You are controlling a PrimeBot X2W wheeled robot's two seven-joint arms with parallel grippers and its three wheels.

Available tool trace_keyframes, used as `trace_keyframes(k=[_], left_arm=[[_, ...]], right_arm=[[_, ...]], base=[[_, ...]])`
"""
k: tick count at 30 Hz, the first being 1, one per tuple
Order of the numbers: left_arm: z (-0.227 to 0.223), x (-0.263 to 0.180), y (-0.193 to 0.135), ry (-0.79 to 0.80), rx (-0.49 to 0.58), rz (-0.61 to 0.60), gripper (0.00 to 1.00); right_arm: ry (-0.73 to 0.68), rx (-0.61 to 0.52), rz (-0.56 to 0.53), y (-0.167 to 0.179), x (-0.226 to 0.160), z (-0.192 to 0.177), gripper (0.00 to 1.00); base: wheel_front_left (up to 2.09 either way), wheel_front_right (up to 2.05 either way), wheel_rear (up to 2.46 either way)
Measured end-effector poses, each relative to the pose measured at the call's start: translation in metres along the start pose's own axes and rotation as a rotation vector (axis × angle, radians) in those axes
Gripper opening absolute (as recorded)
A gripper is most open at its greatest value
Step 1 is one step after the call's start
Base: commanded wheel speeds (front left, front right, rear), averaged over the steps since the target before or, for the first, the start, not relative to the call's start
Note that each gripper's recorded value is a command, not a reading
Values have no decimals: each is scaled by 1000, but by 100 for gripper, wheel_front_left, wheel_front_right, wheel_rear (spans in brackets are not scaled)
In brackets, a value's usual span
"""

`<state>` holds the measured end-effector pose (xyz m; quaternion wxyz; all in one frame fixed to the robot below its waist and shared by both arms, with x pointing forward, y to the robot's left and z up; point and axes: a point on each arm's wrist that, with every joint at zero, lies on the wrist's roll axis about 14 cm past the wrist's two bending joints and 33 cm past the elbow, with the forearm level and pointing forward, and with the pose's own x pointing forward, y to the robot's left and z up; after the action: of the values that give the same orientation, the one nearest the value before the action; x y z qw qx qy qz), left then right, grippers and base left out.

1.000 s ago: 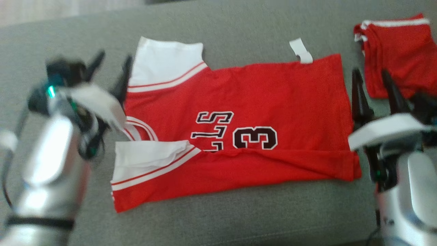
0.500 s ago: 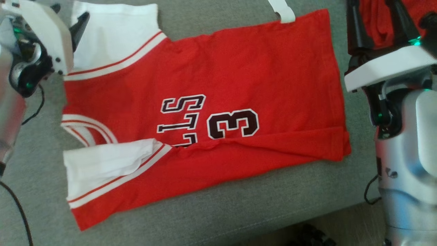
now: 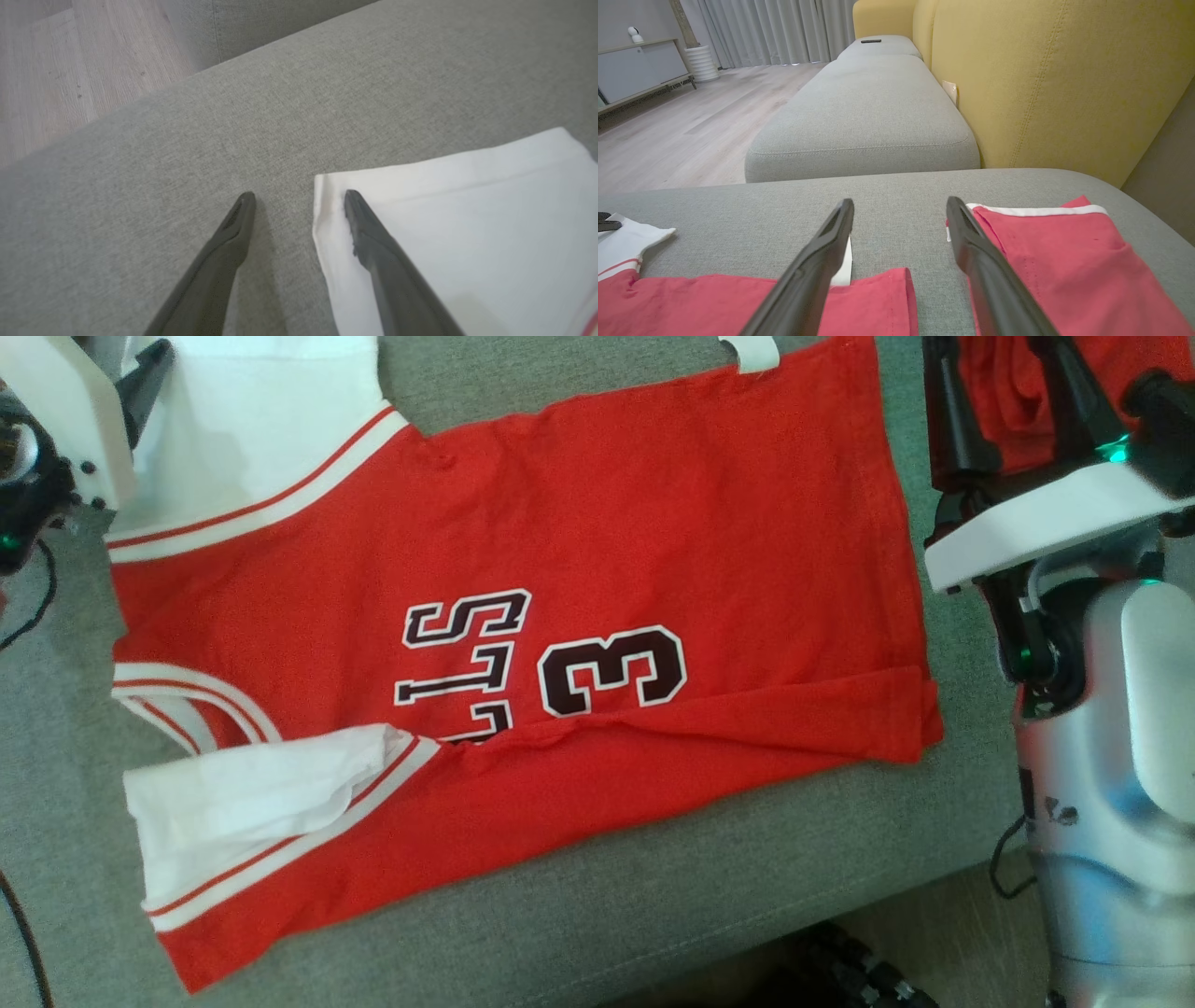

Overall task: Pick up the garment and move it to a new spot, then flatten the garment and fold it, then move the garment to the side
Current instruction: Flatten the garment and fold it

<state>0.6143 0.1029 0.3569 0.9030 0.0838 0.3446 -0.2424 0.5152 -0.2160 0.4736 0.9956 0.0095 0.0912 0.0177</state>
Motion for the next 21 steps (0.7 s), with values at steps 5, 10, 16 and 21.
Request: trace_keyframes(k=[5,10,16,21], left_arm=[[1,7,1,1,-42,0,100],[4,4,-12,-4,-60,-38,0],[20,-18,-9,-103,-46,-26,0],[42,-47,-10,-248,-28,-16,0]], right_arm=[[9,-4,-7,-3,0,-3,100],[2,-16,-10,-7,2,0,100],[-12,-43,14,-4,9,14,100],[8,-80,36,-4,14,18,100]], base=[[0,0,0],[0,0,0],[0,0,0],[0,0,0]])
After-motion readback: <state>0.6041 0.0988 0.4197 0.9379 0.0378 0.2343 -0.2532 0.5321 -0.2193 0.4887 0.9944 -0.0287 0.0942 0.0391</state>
